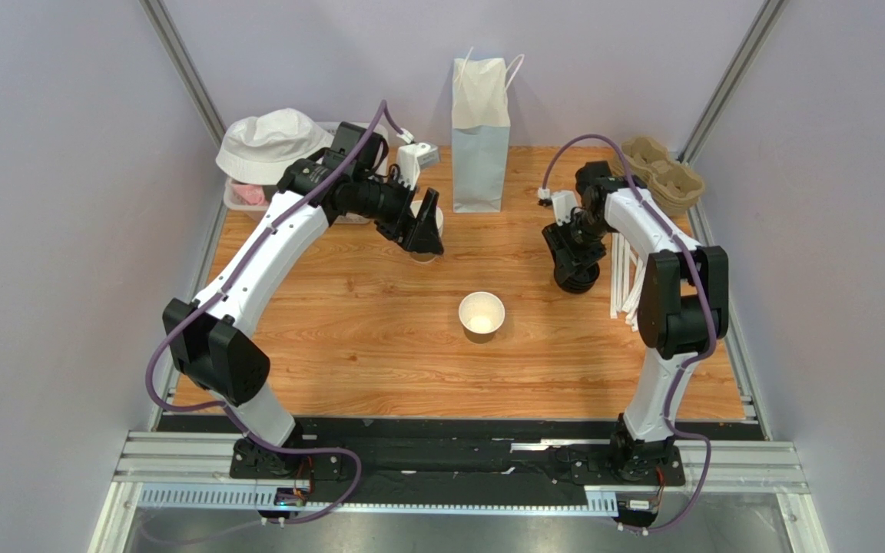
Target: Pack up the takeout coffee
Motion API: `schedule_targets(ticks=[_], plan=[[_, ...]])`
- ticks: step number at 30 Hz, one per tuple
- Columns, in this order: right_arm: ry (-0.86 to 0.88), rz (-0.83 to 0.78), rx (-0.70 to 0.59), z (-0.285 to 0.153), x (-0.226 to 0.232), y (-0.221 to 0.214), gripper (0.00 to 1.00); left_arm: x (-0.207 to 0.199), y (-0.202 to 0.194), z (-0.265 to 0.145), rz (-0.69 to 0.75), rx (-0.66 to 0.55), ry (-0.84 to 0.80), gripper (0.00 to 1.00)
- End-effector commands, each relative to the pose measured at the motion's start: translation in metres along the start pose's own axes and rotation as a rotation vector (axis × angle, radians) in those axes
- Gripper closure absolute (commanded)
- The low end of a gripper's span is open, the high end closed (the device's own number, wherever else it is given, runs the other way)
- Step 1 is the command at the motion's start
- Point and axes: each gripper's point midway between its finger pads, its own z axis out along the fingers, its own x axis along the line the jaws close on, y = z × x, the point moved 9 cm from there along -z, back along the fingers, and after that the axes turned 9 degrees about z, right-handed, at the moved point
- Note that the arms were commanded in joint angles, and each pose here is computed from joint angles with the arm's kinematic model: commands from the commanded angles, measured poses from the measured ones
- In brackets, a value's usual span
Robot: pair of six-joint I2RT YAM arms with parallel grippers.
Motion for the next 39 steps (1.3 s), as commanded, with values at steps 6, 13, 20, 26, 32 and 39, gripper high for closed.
schedule_targets(ticks=[6, 13, 20, 26, 32, 39], plan=[[0.008, -0.001, -0.033, 0.002, -0.001, 0.016, 0.56, -0.003, 0.008, -0.009, 0.035, -0.04, -0.016, 0.16], [0.017, 0.004, -0.019, 0.007, -0.004, 0.02, 0.73, 0.002, 0.007, -0.006, 0.022, -0.028, 0.005, 0.16], [0.065, 0.011, -0.036, -0.008, 0.004, 0.023, 0.98, 0.002, 0.007, -0.005, 0.024, -0.025, 0.0, 0.16], [0.088, 0.019, -0.054, -0.023, 0.009, 0.024, 1.0, 0.003, 0.006, -0.004, 0.024, -0.021, -0.003, 0.16], [0.08, 0.019, -0.087, -0.042, 0.009, 0.021, 1.0, 0.003, 0.008, -0.002, 0.017, -0.037, -0.008, 0.16], [0.255, -0.002, -0.208, -0.111, 0.025, 0.026, 1.0, -0.006, 0.026, -0.018, 0.126, -0.209, 0.026, 0.14]])
